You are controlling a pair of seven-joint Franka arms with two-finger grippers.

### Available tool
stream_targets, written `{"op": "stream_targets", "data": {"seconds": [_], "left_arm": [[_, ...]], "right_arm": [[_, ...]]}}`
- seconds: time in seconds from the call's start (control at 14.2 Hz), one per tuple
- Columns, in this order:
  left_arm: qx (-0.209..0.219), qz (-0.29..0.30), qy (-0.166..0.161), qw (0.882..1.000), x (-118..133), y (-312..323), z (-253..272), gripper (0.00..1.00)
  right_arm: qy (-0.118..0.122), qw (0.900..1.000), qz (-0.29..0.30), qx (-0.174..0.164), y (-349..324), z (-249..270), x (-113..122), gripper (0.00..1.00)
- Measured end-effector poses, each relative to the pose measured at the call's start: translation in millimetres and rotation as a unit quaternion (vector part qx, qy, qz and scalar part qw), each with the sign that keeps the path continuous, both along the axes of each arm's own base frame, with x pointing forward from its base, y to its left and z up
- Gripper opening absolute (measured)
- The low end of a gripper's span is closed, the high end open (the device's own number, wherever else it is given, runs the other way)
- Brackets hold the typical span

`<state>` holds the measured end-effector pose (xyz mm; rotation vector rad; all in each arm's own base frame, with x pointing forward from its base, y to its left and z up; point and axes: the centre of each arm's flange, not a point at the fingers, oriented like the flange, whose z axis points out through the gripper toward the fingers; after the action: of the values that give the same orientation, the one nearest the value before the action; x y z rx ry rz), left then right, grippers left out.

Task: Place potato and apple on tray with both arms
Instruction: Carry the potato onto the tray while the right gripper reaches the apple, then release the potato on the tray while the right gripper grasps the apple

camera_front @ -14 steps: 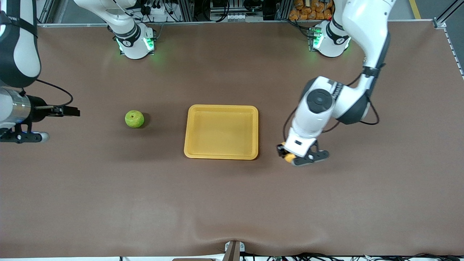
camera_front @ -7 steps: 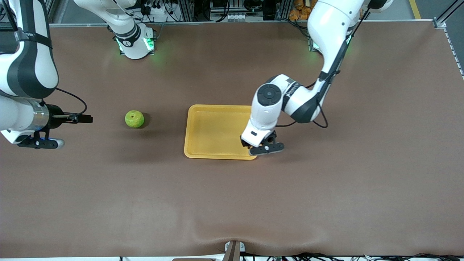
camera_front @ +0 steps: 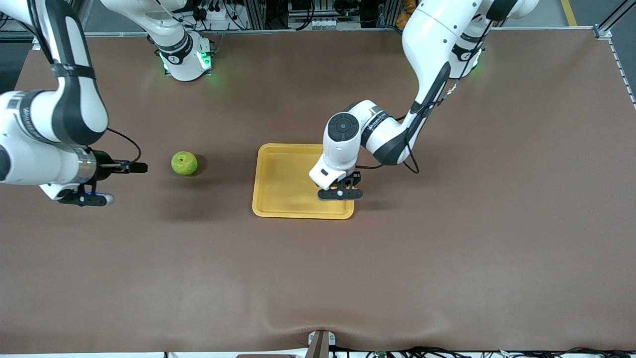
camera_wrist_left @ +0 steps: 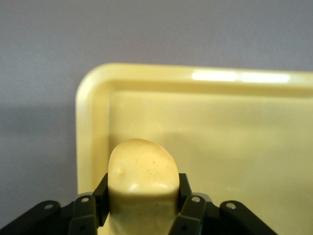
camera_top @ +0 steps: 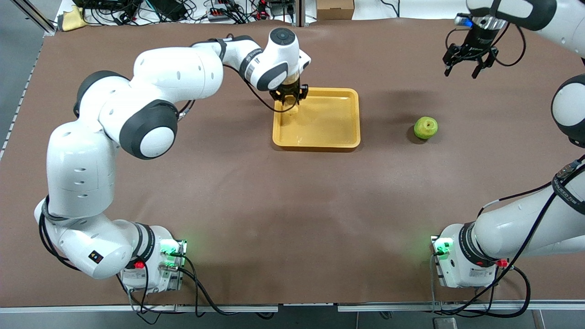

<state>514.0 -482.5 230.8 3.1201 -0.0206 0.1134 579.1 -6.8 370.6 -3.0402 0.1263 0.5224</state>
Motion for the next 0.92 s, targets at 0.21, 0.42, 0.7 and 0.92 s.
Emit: {"op": "stream_targets", "data": {"seconds": [0.21, 0.42, 0.7, 0.92], "left_arm": [[0.01, -0.011, 0.011, 1.0, -9, -4, -14, 0.56], [0.017, -0.024, 0.019, 0.999, -19, -11, -28, 0.56], [0.024, -0.038, 0.022, 0.999, -23, -13, -34, 0.56], [0.037, -0.056, 0.033, 0.997, -23, -11, -34, 0.56]], "right_arm": [[-0.008, 1.0, -0.001, 0.007, 11, -28, -8, 1.0], [-0.007, 1.0, -0.006, 0.008, 29, -50, -18, 1.0], [-0.014, 1.0, -0.005, 0.001, 46, -78, -32, 1.0], [-0.019, 1.0, -0.005, -0.003, 46, -107, -50, 1.0]]}}
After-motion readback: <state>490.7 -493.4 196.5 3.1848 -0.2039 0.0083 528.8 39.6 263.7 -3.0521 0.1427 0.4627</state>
